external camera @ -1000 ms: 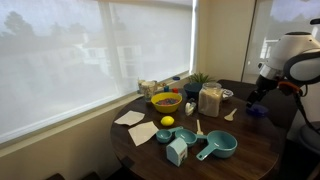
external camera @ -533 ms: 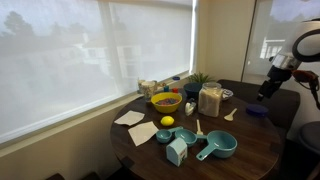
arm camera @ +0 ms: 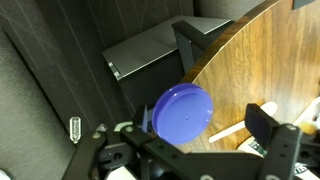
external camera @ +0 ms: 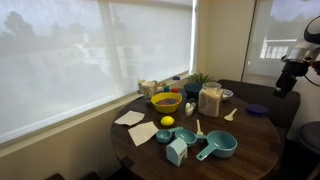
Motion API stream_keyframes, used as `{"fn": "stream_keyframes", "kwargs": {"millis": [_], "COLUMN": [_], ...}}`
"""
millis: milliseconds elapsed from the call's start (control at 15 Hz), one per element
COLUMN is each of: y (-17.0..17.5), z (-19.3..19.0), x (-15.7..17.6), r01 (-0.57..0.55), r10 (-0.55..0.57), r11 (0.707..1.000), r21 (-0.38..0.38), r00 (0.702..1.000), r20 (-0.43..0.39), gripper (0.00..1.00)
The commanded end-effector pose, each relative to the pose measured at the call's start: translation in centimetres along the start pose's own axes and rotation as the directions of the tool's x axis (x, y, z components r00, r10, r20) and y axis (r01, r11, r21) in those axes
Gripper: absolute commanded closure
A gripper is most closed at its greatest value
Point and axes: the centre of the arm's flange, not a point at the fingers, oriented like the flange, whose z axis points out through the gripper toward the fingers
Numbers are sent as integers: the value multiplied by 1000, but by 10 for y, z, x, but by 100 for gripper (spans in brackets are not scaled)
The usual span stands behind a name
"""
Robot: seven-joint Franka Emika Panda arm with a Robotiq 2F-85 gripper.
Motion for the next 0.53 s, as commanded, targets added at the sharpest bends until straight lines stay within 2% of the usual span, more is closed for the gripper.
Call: {"fn": "stream_keyframes", "kwargs": {"millis": [0, 467], "y": [29, 72], "z": [5, 34], "x": [5, 16], "r01": [8, -24], "r10": [-12, 19], "r11": [995, 971], "r21": [104, 239], "r00": [999, 1000], "r20": [39, 24], "gripper": [0, 0]}}
